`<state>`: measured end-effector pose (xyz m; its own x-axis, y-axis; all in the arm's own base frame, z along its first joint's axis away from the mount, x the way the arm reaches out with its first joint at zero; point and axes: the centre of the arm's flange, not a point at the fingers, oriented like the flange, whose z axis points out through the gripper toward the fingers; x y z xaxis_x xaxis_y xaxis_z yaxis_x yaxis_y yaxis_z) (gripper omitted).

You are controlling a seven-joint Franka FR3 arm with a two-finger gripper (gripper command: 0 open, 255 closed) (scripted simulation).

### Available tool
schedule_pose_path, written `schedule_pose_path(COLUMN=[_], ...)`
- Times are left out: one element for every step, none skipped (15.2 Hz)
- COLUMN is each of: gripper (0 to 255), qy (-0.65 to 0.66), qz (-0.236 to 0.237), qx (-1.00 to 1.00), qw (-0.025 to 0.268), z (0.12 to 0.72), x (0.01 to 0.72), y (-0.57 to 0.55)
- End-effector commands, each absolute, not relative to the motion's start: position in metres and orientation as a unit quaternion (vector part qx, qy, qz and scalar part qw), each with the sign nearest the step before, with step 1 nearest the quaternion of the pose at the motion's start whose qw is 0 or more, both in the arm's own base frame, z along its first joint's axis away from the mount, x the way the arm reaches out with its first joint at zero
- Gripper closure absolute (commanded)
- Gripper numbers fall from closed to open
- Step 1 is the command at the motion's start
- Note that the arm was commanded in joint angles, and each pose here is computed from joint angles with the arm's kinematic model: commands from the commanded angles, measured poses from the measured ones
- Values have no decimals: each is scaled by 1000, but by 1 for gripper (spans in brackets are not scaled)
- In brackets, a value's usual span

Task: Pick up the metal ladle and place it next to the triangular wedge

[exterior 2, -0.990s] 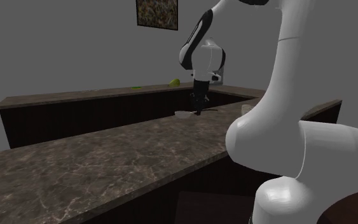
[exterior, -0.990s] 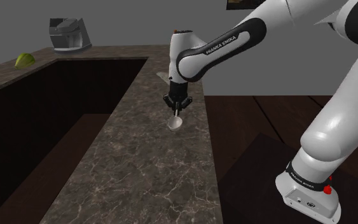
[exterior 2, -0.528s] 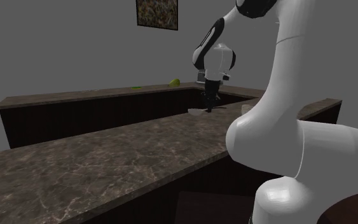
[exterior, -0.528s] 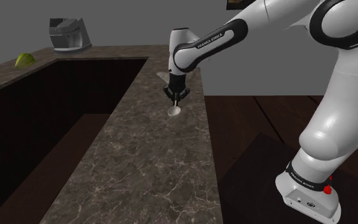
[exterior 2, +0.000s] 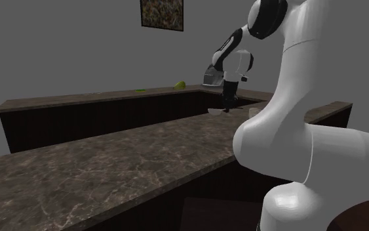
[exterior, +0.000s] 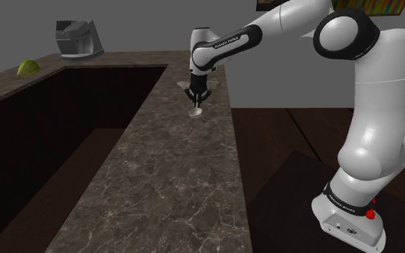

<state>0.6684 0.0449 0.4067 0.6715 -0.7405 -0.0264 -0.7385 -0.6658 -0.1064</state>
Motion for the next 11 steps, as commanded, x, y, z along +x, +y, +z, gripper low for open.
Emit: schedule_pose_path(gripper=[255,255,255,255,255,255,255,255,255,255,255], qy=[405,405,405,405,405,405,405,405,405,405,405], qz=[-10,-10,-10,-10,-10,-10,-10,-10,-10,-10,-10], qx=[-912,-912,-912,-912,-912,-912,-912,-912,-912,-912,-912], qw=[54,54,54,54,54,54,54,54,54,54,54], z=[408,408,408,408,408,408,408,408,408,403,397], x=[690,700,710,720,730,740,750,760,762,762,762], y=[27,18,10,1,-8,-16,-25,-33,-35,-35,-35])
